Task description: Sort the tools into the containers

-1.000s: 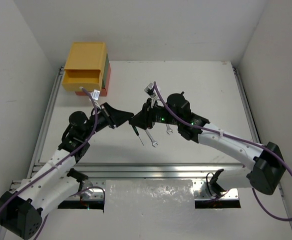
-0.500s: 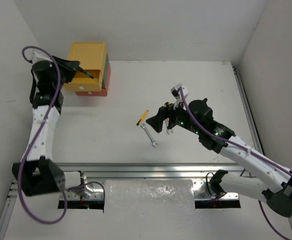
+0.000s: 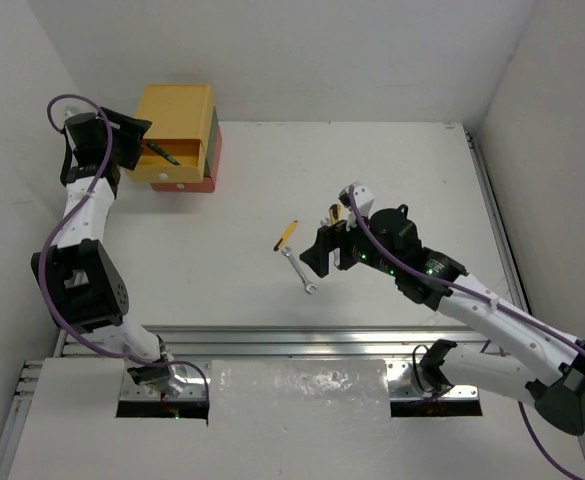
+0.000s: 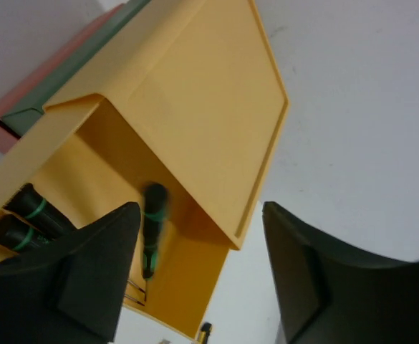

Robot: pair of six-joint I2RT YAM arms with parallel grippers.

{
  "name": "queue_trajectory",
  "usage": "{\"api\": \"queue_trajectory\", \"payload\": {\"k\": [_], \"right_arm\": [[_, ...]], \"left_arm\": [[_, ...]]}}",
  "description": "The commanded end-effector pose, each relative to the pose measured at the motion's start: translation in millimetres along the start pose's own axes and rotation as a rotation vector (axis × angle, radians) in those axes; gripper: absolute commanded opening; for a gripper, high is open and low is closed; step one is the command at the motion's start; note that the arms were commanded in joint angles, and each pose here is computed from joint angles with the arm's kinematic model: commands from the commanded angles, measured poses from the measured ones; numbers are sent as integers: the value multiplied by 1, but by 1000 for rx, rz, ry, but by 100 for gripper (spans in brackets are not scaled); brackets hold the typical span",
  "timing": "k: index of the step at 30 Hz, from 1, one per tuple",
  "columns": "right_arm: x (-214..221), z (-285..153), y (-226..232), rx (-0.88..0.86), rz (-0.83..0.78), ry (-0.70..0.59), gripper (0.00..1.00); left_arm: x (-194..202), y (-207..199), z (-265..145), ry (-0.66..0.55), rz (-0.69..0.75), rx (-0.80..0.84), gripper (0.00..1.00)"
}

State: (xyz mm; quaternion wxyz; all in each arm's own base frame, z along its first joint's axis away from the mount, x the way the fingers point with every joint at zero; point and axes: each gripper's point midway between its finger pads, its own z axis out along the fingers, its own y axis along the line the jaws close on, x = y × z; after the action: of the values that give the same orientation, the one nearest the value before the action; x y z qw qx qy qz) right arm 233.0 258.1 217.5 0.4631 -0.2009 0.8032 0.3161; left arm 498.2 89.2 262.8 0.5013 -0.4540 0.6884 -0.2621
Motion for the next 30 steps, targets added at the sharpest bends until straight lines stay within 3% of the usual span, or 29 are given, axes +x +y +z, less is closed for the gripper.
{"api": "queue_trajectory", "payload": {"k": [1, 3, 8, 9, 10, 12, 14, 19, 26, 30], "right_arm": [[-8, 3, 2, -9, -19, -24, 99], [-9, 5, 2, -11, -18, -22, 99], [-2, 10, 2, -13, -7, 0, 99], [-1, 11, 0, -8, -3, 0, 99], [0, 12, 0, -6, 2, 1, 99], [0, 14, 1, -13, 5, 5, 99], [3, 16, 2, -20, 14, 14, 99], [8, 15, 3, -33, 23, 22, 99], [15, 16, -1, -23, 21, 24, 99], [19, 17, -4, -13, 18, 26, 99]], "left_arm": [[-21, -50, -23, -59, 3, 154, 70], [-29, -65, -41, -93, 26, 188, 85], [-35, -71, -96, -168, 103, 164, 85], [-19, -43, -94, -151, 95, 122, 81], [-16, -42, -112, -174, 91, 138, 64], [10, -2, -110, -139, 64, 89, 50], [24, 15, -111, -119, 52, 80, 26], [48, 51, -79, -17, 27, 2, 26], [36, 44, -42, -18, 17, 8, 27], [45, 45, -19, 41, -18, 43, 27]]}}
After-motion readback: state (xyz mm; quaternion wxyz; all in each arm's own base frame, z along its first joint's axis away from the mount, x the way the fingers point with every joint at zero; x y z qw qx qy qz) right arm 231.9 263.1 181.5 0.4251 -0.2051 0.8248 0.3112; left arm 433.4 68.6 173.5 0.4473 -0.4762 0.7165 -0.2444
